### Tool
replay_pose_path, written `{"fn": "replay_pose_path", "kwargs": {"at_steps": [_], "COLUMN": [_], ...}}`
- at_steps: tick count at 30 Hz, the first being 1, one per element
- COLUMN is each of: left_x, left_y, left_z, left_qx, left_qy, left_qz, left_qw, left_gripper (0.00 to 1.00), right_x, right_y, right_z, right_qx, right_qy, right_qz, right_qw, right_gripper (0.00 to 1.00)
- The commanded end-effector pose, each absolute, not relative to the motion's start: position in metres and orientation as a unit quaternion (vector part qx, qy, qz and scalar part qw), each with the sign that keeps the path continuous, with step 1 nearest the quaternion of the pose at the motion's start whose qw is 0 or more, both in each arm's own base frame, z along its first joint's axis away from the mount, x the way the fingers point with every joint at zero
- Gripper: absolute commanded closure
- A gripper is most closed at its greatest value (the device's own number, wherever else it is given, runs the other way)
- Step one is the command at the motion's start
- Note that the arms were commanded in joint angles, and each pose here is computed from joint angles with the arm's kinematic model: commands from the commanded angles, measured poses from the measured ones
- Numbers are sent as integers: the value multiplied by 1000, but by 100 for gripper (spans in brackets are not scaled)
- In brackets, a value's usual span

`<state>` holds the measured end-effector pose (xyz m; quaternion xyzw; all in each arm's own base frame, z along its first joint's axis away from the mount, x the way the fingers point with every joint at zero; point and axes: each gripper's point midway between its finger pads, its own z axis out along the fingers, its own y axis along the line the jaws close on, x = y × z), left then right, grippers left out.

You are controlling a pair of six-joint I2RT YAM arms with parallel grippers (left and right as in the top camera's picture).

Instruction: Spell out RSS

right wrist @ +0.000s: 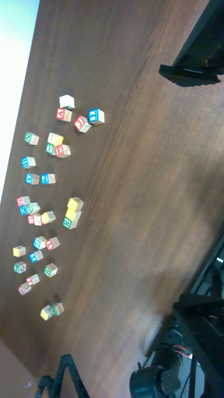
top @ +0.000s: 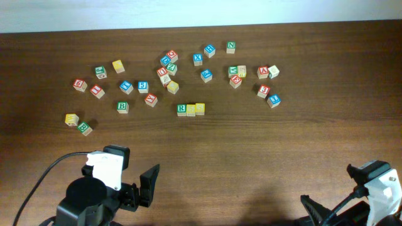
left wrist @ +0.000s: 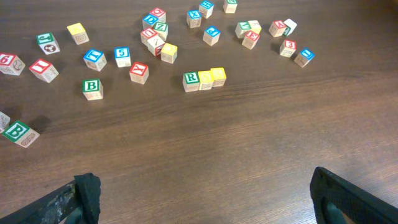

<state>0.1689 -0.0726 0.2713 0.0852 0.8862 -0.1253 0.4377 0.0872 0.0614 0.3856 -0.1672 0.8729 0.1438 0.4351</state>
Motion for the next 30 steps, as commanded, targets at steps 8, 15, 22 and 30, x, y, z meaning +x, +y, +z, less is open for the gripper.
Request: {"fn": "replay_pose_path", "kwargs": {"at_steps": [8,15,22,30], "left_x": [156,175,216,227], "left_y": [-40,0,-12,-18], "left_z": [258,243,215,176], "left_qx": [19,-85,-53,-4], "left_qy": [884,805,763,768], "left_qz": [-98,-55,-64,-45], "left_qw": [457,584,641,639], "left_gripper": [1,1,1,1], "right_x": [88,88,88,88], "right_y": [60,60,60,60], "right_z": [384,384,384,384], "right_qx": [-163,-163,-163,-163], "right_qy": [875,875,875,875], "right_qz": [139,139,139,139], "right_qw": [435,435,435,435], "right_gripper": [2,2,2,2]}}
